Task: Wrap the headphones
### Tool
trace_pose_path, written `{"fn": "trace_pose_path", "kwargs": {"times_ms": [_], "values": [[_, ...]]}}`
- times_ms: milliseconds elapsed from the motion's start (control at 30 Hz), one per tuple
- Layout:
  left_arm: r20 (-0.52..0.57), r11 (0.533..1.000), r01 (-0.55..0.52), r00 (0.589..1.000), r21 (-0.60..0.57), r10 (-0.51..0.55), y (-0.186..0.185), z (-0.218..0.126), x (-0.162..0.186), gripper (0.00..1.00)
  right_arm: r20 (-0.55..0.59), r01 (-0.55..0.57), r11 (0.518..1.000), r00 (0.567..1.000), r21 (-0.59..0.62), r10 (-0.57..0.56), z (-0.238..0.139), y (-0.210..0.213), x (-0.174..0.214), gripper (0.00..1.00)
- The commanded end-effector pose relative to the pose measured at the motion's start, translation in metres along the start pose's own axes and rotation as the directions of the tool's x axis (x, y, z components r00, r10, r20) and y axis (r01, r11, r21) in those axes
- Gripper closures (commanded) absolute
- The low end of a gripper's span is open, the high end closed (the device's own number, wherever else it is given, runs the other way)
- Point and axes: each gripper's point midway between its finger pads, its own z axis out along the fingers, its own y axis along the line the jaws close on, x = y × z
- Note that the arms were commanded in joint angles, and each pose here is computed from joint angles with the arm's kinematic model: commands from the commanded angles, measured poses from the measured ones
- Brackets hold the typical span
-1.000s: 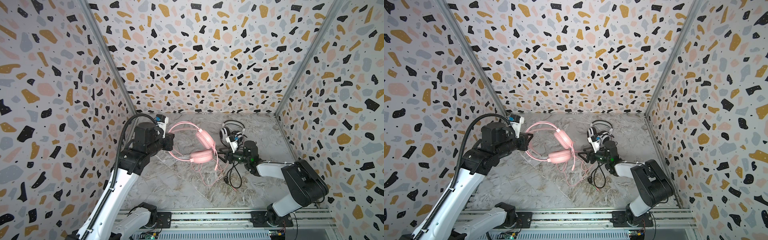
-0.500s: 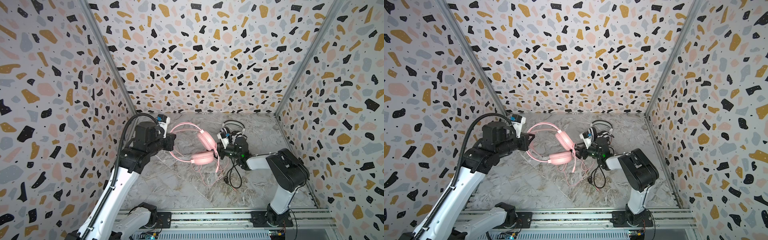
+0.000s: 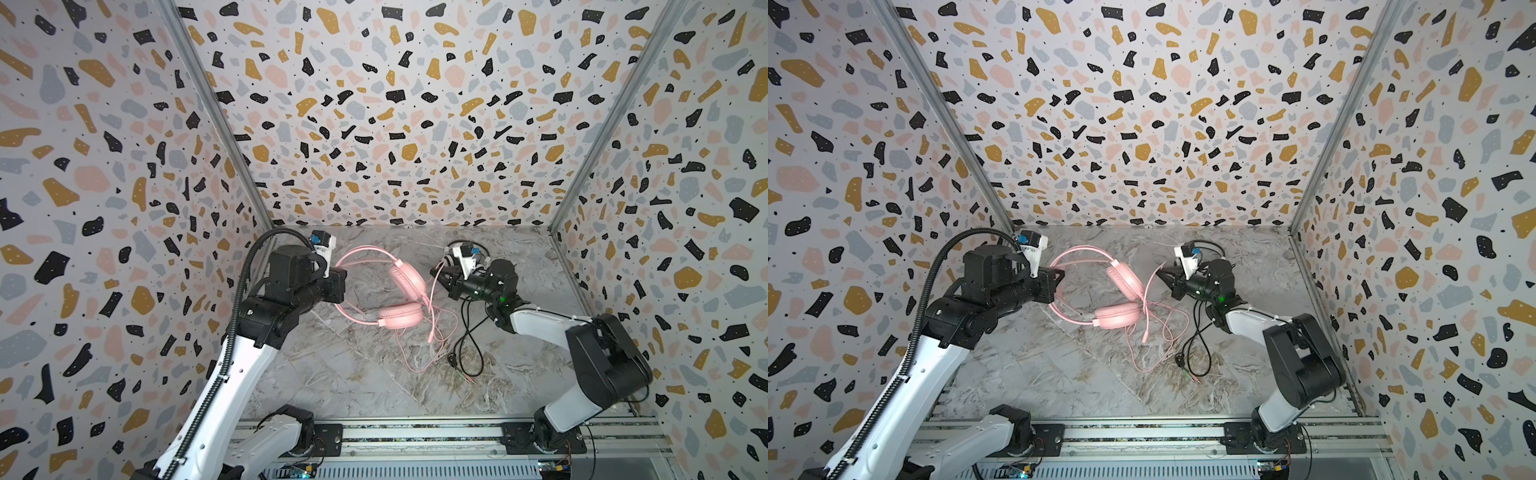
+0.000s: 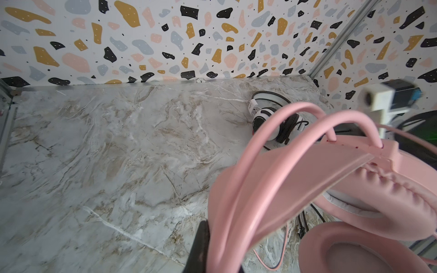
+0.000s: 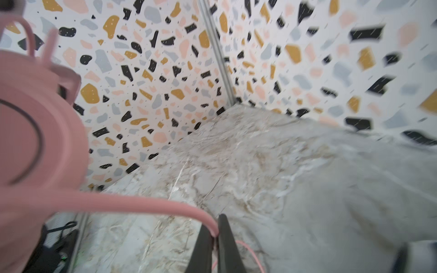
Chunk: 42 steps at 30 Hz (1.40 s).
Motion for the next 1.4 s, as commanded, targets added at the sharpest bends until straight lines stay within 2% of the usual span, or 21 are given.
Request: {"fn": "trace_pose_path", "kwargs": {"times_ms": [0,133,200,533,733,900,1100,1200,1367], "values": [[0.096,1.000,0.004,0.995,-0.025,-0.002,0.004,-0.009,-0.019,1.00,0.011,0.081,0.991,0.997,0.109,-0.082,-0.023,0.001,-0.022,1.00],[0.127,0.992,0.047,0.991,-0.121,-0.031,0.023,-0.008,-0.020,1.00,0.039,0.115,0.984,0.992,0.138,-0.122,-0.051,0.021,-0.039,1.00],[0.145,0.991,0.070,0.988,-0.116,-0.052,0.025,-0.007,-0.021,1.00,0.044,0.118,0.983,0.991,0.139,-0.125,-0.061,0.030,-0.039,1.00],[0.285,0.965,0.227,0.941,-0.133,-0.182,0.051,-0.020,-0.045,1.00,-0.015,0.088,0.982,0.996,0.166,-0.086,-0.093,0.050,-0.005,1.00],[0.367,0.945,0.325,0.883,-0.026,-0.293,0.059,-0.030,-0.063,1.00,-0.092,0.075,0.983,0.994,0.170,-0.060,-0.091,0.056,0.038,1.00],[0.338,0.934,0.351,0.872,0.073,-0.354,0.054,-0.023,-0.067,1.00,-0.179,0.051,0.977,0.984,0.208,-0.013,-0.084,0.043,0.070,1.00],[0.362,0.940,0.342,0.877,-0.006,-0.317,0.062,-0.036,-0.069,1.00,-0.248,0.015,0.956,0.967,0.293,0.061,-0.078,0.020,0.102,1.00],[0.351,0.935,0.349,0.868,0.067,-0.350,0.054,-0.035,-0.073,1.00,-0.292,0.005,0.948,0.952,0.319,0.094,-0.077,0.014,0.122,1.00],[0.308,0.892,0.403,0.838,0.207,-0.450,0.047,-0.027,-0.081,1.00,-0.346,0.005,0.951,0.932,0.308,0.107,-0.070,0.020,0.140,1.00]]}}
